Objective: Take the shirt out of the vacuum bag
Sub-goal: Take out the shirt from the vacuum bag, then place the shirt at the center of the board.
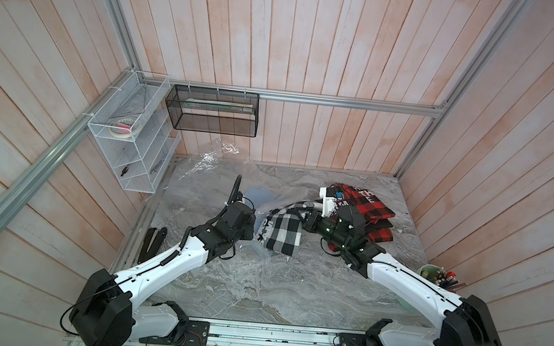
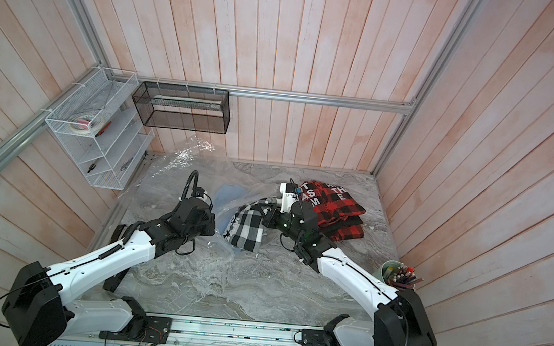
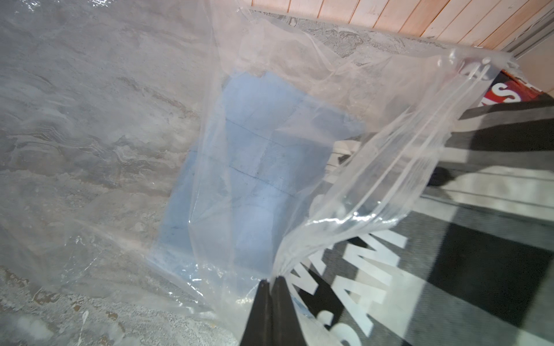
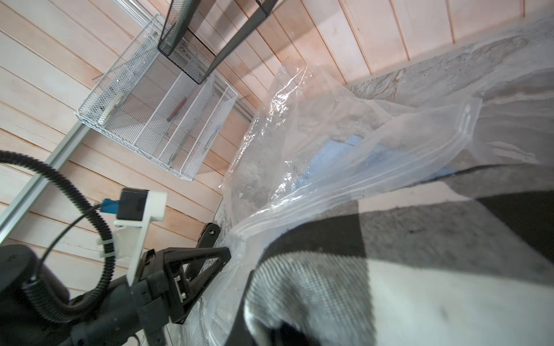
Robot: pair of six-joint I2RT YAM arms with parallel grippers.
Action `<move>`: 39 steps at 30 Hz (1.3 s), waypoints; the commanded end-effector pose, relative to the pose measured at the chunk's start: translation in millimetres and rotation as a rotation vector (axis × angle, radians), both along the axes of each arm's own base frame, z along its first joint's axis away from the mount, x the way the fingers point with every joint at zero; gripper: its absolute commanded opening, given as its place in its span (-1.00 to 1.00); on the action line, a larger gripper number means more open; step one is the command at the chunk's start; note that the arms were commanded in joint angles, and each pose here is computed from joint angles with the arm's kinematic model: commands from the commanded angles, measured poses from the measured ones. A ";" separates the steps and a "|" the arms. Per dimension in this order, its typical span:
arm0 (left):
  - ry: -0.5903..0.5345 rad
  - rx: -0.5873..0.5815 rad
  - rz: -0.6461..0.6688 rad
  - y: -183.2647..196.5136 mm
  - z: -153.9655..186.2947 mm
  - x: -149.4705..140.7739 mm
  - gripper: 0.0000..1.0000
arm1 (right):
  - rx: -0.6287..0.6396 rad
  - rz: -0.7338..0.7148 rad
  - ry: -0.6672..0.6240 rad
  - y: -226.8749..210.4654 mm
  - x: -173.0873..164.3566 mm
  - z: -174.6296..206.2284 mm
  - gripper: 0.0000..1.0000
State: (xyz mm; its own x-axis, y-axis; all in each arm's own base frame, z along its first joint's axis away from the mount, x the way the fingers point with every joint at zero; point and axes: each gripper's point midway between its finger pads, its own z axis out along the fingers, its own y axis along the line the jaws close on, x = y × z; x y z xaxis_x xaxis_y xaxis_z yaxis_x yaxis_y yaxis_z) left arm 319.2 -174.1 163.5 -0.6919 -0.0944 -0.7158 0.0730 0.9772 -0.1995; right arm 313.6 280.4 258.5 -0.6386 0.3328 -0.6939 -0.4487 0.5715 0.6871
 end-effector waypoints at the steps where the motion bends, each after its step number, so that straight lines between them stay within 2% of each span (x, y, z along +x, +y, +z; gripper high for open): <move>1: 0.005 0.008 0.040 7.9 -1.1 2.0 -1.00 | 0.008 -0.036 -0.117 -9.9 -0.4 50.7 -1.00; 13: 0.024 0.030 0.068 15.7 -7.3 0.3 -1.00 | 0.100 -0.157 -0.291 -90.7 30.9 162.2 -1.00; 18: 0.035 0.037 0.072 16.6 -10.5 0.4 -1.00 | 0.124 -0.221 -0.311 -128.4 58.3 181.8 -1.00; 23: 0.039 0.039 0.075 17.5 -11.3 -0.5 -1.00 | 0.105 -0.287 -0.292 -158.1 97.9 173.3 -1.00; 30: 0.038 0.040 0.077 19.5 -11.5 -2.5 -1.00 | 0.085 -0.352 -0.192 -192.2 159.1 124.3 -1.00; 39: 0.041 0.043 0.079 20.1 -13.7 -2.2 -1.00 | 0.059 -0.395 -0.162 -206.1 192.7 81.0 -1.00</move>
State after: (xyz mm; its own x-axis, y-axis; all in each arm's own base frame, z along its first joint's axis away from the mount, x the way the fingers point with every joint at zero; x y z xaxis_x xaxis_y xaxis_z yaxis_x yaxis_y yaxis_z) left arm 318.7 -163.4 155.3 -0.7080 -0.1100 -0.6976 0.0233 0.9836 -0.1788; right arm 501.8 75.5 302.5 -0.4368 0.5801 -0.6875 -0.2059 0.6795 0.7042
